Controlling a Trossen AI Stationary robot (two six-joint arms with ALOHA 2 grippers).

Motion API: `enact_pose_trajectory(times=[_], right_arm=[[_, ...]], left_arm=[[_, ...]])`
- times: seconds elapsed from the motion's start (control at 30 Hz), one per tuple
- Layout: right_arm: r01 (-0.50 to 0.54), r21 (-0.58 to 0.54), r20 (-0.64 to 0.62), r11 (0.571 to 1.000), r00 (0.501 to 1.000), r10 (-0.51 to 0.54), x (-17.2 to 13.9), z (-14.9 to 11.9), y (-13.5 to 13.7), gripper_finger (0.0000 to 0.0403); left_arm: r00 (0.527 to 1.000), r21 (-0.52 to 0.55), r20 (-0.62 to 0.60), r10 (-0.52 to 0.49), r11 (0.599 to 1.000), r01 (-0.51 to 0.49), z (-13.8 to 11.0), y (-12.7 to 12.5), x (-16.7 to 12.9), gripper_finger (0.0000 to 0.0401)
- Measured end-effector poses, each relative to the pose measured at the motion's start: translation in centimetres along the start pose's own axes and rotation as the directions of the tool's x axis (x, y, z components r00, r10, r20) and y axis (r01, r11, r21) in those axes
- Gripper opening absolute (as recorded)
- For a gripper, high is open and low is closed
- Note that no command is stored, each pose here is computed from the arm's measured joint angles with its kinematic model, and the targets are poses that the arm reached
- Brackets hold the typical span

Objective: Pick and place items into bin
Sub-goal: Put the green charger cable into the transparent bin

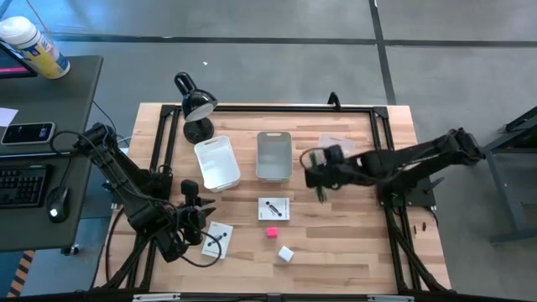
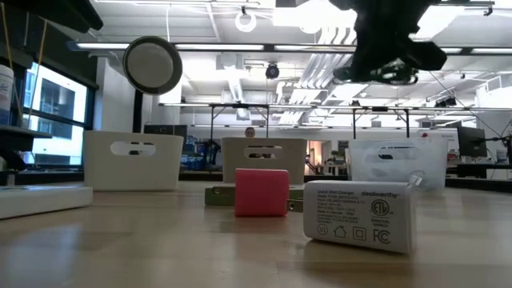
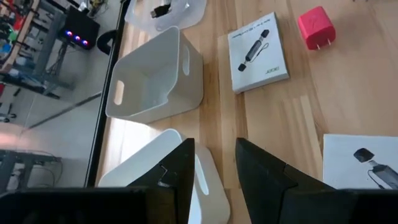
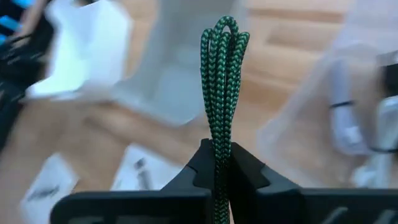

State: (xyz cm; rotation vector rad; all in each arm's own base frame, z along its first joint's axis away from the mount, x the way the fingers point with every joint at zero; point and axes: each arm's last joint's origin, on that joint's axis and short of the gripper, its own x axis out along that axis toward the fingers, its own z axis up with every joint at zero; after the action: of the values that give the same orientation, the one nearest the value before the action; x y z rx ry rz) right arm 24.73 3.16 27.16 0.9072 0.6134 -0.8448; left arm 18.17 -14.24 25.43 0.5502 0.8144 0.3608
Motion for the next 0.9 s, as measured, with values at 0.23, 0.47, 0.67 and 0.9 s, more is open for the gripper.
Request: enact_pose_trajectory(times=[0.23,0.47,0.67,0.9], right_arm=[[0.197,0.096,0.018,0.976,0.980,-0.199,1.3,3.5,-2.7,0.0034],[0.314,0.152,0.029,0.937,0.947,-0.321,2.2,6.1,-4.7,0.0012],[0.337,0.138,0.033,0.931,0.938,-0.344,2.5,7.0,-5.3,0.0031],[0.352,0.100,0.027,0.931,0.934,-0.356,2.4,6.9,-5.4,0.0057]], left_arm=[[1.000,0.004,-0.001,0.000,1.000,0.000,0.0,0.0,0.0,0.0104],[1.000,0.009,-0.002,0.001,1.000,-0.001,0.0,0.1,0.0,0.0104],[1.000,0.012,-0.004,0.002,1.000,-0.002,-0.1,0.1,0.0,0.0104],[1.000,0.012,-0.004,0.002,1.000,-0.002,-0.1,0.1,0.0,0.0104]])
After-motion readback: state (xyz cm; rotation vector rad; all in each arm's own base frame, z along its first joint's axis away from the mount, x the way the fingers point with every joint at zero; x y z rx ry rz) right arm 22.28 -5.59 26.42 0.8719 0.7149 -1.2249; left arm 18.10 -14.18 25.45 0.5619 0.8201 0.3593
